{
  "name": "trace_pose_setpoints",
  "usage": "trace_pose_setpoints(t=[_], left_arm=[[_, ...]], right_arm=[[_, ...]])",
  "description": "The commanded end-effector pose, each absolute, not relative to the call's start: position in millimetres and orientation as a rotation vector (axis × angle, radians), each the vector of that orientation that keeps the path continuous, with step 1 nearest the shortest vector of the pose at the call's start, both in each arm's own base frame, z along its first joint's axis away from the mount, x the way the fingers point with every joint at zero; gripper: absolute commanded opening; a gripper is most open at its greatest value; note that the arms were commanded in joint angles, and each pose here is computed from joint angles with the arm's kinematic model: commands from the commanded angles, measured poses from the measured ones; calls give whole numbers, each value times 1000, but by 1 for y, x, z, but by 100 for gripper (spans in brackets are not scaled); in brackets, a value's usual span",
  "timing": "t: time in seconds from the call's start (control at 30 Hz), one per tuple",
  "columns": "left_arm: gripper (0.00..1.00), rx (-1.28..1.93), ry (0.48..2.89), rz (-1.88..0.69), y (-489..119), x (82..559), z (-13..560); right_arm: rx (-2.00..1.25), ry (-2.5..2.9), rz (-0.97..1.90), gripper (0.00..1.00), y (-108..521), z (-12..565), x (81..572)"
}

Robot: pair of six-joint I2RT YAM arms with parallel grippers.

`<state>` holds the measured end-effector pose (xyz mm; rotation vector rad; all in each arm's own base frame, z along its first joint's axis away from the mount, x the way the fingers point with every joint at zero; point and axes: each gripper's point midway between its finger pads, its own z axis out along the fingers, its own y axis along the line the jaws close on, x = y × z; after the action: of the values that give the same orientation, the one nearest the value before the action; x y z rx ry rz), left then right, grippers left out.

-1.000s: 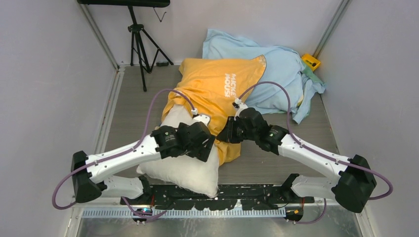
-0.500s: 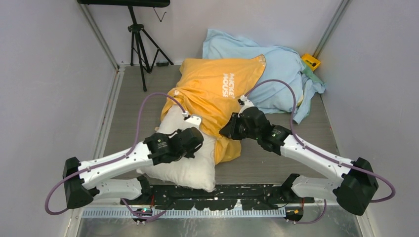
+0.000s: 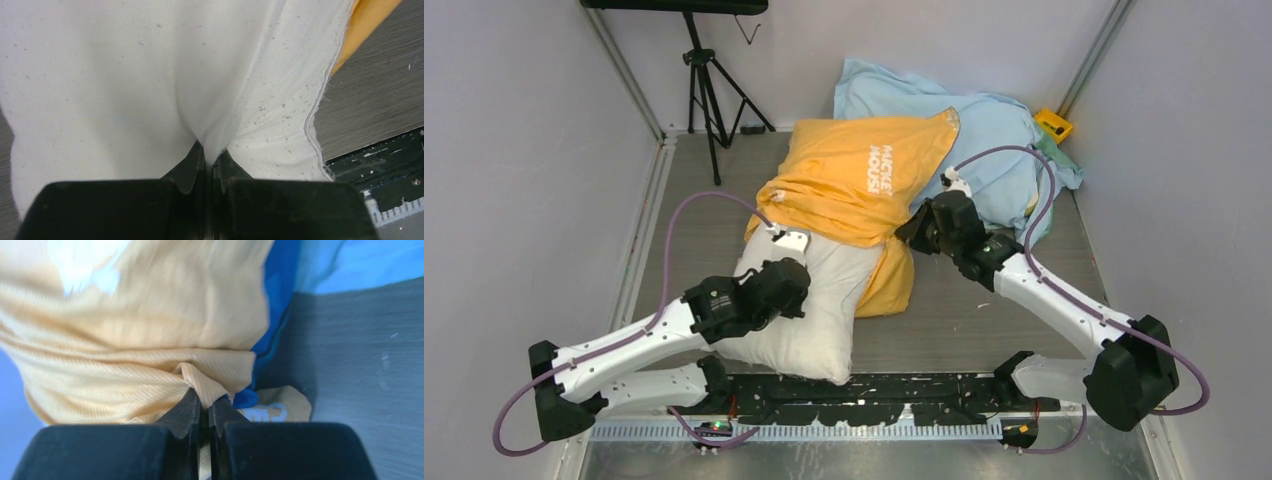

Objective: Remove the pillowcase from the pillow

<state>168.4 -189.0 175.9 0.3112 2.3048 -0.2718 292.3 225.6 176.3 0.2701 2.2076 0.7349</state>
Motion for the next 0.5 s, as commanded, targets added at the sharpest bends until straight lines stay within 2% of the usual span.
trace_pose_setpoints(t=[0.0,0.17,0.3,0.47], left_arm=[[0,280,2305,-267,-182,168,173],[0,340,2389,-401,-202,150,162],[0,457,2439,-617,-227,124,161],[0,865,2362,-1175,-270,55,183]], right_arm=[[450,2060,553,5,171,204,356],[583,2038,499,3,124,206,405],[636,2035,510,1,106,207,435],[574,2035,576,1,111,223,467]])
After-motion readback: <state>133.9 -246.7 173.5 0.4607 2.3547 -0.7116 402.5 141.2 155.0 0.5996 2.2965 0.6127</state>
